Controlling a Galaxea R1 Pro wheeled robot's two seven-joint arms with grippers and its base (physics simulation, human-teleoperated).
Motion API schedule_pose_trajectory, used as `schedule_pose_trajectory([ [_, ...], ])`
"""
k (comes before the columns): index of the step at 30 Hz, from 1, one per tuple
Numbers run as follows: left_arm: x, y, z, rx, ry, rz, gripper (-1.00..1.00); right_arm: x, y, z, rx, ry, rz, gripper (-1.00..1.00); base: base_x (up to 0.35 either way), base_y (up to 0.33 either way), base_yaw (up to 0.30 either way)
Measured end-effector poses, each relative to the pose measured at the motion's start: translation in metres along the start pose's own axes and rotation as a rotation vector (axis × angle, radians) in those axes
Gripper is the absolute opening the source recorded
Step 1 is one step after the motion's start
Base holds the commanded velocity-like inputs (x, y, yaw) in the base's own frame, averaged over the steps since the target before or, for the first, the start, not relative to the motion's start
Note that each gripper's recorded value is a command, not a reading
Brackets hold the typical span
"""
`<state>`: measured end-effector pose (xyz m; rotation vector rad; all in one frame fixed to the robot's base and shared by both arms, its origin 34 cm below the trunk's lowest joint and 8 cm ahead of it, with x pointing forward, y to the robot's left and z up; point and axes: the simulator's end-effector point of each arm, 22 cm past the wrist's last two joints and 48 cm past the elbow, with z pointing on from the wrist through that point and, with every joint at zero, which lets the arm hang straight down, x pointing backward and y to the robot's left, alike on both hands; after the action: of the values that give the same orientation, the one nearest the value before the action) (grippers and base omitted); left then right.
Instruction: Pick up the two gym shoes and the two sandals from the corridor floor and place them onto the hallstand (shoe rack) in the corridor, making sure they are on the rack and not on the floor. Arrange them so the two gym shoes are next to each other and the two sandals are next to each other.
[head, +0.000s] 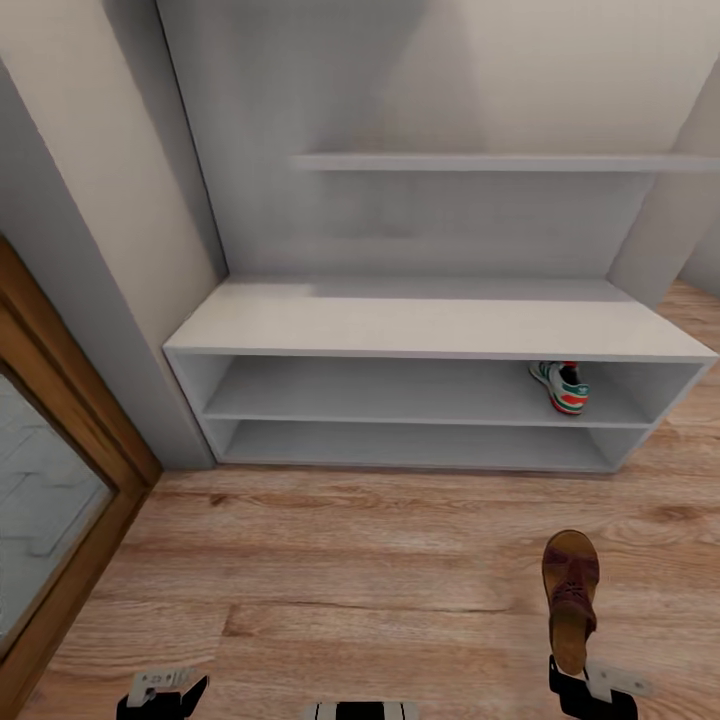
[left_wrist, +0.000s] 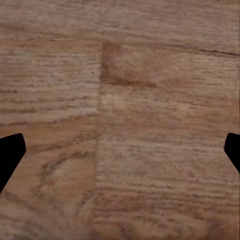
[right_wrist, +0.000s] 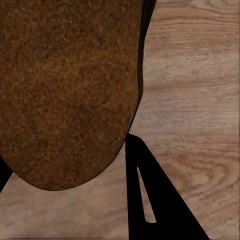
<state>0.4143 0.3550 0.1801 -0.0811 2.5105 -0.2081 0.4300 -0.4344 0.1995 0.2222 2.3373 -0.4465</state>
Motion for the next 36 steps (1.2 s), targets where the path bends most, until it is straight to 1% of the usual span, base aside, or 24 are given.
schedule_pose_trajectory([
  [5,-0.004,-0.005,0.002,0.008,-0.011,0.001,1.00,-0.001,0.005,0.000,-0.008,0.000,0.001,-1.00,0.000,0.041,0.000],
  [8,-0.009,-0.009,0.003,0.015,-0.033,0.011,1.00,0.000,0.028,-0.003,-0.043,0.002,-0.004,-1.00,0.000,0.012,0.000],
  [9,-0.013,-0.011,0.003,0.020,-0.050,0.020,1.00,-0.001,0.046,-0.005,-0.071,0.003,-0.008,-1.00,0.000,0.006,0.000],
  [10,-0.014,-0.013,0.003,0.024,-0.059,0.024,1.00,-0.002,0.058,-0.007,-0.094,0.003,-0.022,-1.00,0.000,0.005,0.000],
  [11,-0.016,-0.015,0.004,0.028,-0.067,0.029,1.00,-0.004,0.067,-0.007,-0.103,0.005,-0.015,-1.00,0.000,0.004,0.000],
  [12,-0.017,-0.018,0.004,0.033,-0.074,0.032,1.00,-0.006,0.078,-0.008,-0.122,0.007,-0.023,-1.00,0.000,0.003,0.000],
  [13,-0.019,-0.024,0.005,0.046,-0.086,0.038,1.00,-0.011,0.100,-0.010,-0.155,0.015,-0.037,-1.00,0.000,0.002,0.000],
  [16,-0.021,-0.034,0.005,0.076,-0.098,0.045,1.00,-0.018,0.131,-0.012,-0.196,0.045,-0.058,-1.00,0.000,0.001,0.000],
  [17,-0.022,-0.041,0.005,0.101,-0.103,0.049,1.00,-0.024,0.148,-0.013,-0.218,0.069,-0.075,-1.00,0.000,0.000,0.000],
  [20,-0.023,-0.049,0.003,0.145,-0.109,0.048,1.00,-0.034,0.172,-0.016,-0.241,0.113,-0.091,-1.00,0.000,0.000,0.000],
  [21,-0.023,-0.054,0.001,0.178,-0.111,0.049,1.00,-0.041,0.187,-0.020,-0.255,0.140,-0.099,-1.00,0.000,0.000,0.000],
  [23,-0.022,-0.059,-0.001,0.211,-0.109,0.050,1.00,-0.050,0.200,-0.023,-0.266,0.164,-0.096,-1.00,0.000,0.000,0.000],
  [24,-0.021,-0.063,-0.003,0.239,-0.107,0.052,1.00,-0.059,0.214,-0.027,-0.279,0.184,-0.093,-1.00,0.000,0.000,0.000],
  [27,-0.019,-0.065,-0.007,0.266,-0.103,0.055,1.00,-0.074,0.232,-0.033,-0.295,0.213,-0.087,-1.00,0.000,0.000,0.000],
  [28,-0.017,-0.063,-0.010,0.274,-0.098,0.057,1.00,-0.087,0.244,-0.036,-0.307,0.224,-0.083,-1.00,0.000,0.000,0.000],
  [29,-0.015,-0.063,-0.011,0.278,-0.096,0.057,1.00,-0.094,0.250,-0.038,-0.312,0.228,-0.081,-1.00,0.000,0.000,0.000],
  [31,-0.012,-0.062,-0.013,0.281,-0.092,0.059,1.00,-0.108,0.251,-0.035,-0.309,0.233,-0.085,-1.00,0.000,0.000,0.000],
  [33,-0.009,-0.061,-0.015,0.285,-0.088,0.060,1.00,-0.130,0.250,-0.029,-0.295,0.235,-0.091,-1.00,0.000,0.000,0.000],
  [36,-0.005,-0.059,-0.018,0.286,-0.090,0.067,1.00,-0.165,0.243,-0.020,-0.250,0.221,-0.100,-1.00,0.000,0.000,0.000],
])
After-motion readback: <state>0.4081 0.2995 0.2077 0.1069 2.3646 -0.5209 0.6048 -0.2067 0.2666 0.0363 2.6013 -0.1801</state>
